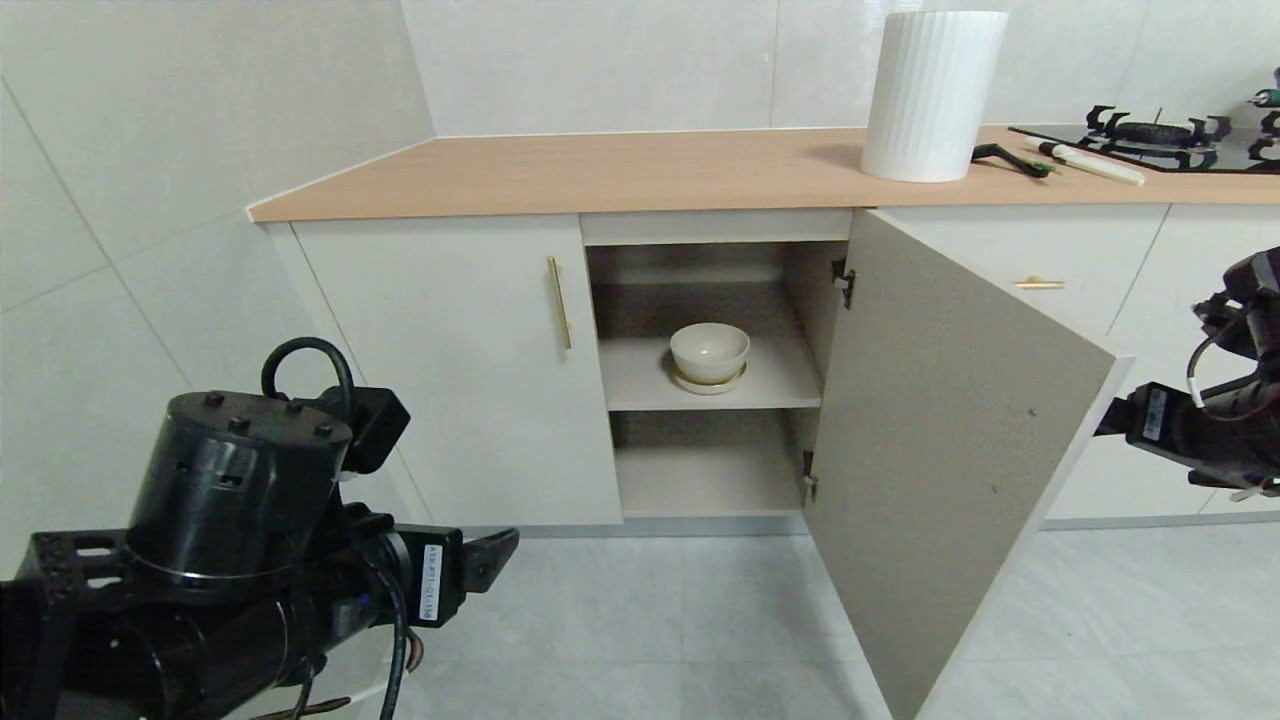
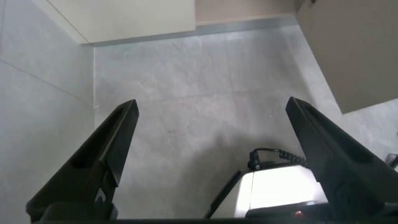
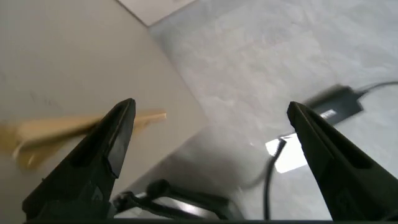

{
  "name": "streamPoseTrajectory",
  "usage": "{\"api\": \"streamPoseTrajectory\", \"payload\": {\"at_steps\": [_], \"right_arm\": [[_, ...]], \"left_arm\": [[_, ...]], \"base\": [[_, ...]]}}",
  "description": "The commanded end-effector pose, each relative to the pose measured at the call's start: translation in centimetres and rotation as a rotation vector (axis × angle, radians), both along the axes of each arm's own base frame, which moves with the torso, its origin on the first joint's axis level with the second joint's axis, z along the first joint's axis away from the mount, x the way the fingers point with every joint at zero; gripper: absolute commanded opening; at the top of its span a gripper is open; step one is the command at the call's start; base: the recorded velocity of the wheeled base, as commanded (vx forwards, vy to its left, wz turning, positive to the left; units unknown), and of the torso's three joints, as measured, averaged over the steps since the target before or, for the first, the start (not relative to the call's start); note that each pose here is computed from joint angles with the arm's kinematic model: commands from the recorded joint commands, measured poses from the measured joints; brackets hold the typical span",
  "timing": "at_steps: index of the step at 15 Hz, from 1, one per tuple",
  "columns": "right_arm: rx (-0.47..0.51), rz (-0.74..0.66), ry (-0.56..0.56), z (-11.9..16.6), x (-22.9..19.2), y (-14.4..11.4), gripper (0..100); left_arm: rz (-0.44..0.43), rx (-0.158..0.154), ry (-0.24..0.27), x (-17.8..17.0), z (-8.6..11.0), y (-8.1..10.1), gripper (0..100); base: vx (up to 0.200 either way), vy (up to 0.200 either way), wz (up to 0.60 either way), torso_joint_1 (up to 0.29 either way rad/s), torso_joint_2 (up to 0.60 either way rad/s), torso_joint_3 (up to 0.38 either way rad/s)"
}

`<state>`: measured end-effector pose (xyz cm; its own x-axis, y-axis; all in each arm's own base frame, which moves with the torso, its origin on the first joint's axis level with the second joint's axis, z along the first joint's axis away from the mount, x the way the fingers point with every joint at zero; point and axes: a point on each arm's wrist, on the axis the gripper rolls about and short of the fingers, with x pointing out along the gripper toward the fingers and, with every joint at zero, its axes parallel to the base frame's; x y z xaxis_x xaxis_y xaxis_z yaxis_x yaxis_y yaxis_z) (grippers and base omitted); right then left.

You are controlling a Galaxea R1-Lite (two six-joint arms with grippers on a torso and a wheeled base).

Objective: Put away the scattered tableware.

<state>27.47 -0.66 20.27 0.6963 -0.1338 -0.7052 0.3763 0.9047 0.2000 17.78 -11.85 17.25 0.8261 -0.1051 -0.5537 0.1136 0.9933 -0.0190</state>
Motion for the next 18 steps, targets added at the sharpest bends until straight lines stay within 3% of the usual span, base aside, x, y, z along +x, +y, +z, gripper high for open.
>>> {"api": "streamPoseTrajectory", "payload": {"at_steps": [1, 9, 12, 18], "right_arm": [[0.003, 0.03, 0.03, -1.2, 0.3, 0.9, 100], [0.05, 0.189, 0.01, -1.8, -0.3, 6.5, 100], [0.061, 0.322, -0.068, -2.6, 1.3, 10.7, 100], [0.07, 0.437, -0.062, -5.2, 6.0, 16.8, 100]], "left_arm": [[0.0, -0.001, -0.002, 0.0, 0.0, 0.0, 100], [0.017, -0.035, -0.049, -0.2, 1.3, 0.5, 100], [0.019, -0.041, -0.058, -0.2, 1.6, 0.6, 100], [0.017, -0.034, -0.046, -0.1, 1.3, 0.5, 100]], "base": [[0.0, 0.0, 0.0, 0.0, 0.0, 0.0], [0.0, 0.0, 0.0, 0.0, 0.0, 0.0], [0.0, 0.0, 0.0, 0.0, 0.0, 0.0], [0.0, 0.0, 0.0, 0.0, 0.0, 0.0]]}}
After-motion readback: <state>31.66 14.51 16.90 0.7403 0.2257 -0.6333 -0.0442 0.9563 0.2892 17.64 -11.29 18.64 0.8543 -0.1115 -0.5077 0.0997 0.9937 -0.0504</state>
